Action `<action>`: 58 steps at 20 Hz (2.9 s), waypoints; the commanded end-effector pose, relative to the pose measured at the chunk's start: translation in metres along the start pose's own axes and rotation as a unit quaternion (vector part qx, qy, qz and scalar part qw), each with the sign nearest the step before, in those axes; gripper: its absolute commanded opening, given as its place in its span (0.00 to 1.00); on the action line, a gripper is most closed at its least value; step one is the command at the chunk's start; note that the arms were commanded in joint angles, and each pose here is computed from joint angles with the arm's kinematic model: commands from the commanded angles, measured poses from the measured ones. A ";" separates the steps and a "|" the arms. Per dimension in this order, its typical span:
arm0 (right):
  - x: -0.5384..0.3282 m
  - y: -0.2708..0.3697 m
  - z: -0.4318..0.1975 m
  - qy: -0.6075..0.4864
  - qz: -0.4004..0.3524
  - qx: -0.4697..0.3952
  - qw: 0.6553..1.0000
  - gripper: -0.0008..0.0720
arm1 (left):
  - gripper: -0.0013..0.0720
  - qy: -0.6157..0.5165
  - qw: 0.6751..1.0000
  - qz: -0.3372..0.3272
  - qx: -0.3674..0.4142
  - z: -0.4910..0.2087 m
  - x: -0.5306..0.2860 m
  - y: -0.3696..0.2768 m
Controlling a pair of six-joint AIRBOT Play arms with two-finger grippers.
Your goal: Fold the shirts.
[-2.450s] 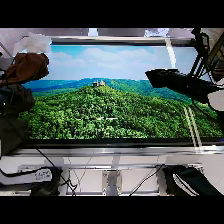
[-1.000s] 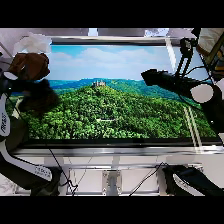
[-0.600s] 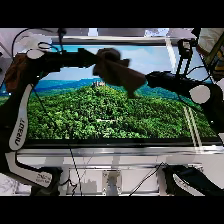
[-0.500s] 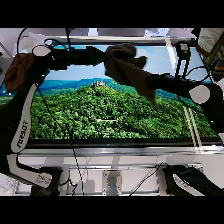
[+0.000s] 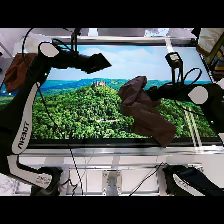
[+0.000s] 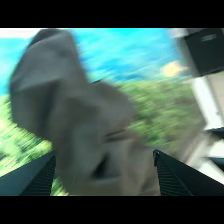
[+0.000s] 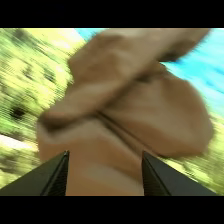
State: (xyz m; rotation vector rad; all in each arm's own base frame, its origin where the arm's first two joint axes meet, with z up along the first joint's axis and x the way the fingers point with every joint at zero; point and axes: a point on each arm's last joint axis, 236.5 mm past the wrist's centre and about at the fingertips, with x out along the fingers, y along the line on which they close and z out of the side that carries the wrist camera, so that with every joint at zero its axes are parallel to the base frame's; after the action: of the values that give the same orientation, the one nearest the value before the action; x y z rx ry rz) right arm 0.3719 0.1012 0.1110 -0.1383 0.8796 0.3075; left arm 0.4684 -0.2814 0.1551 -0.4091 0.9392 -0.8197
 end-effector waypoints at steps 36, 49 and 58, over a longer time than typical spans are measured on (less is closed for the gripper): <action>0.066 0.000 -0.239 0.094 0.084 0.490 0.862 0.70 | 0.98 0.066 0.993 -0.005 -0.096 -0.061 0.141 0.052; 0.079 -0.015 -0.206 -0.038 0.104 0.560 0.821 0.05 | 0.98 0.058 0.994 -0.002 -0.090 -0.057 0.142 0.054; 0.042 -0.005 -0.117 -0.127 0.204 0.487 0.839 0.05 | 0.81 0.065 0.992 0.016 -0.107 -0.070 0.161 0.082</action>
State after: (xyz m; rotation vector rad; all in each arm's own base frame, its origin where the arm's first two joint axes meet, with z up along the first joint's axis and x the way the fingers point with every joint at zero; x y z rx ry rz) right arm 0.3018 0.0694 -0.0245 1.0571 0.7554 0.1456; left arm 0.4962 -0.3522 -0.0053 -0.5267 1.1367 -0.7439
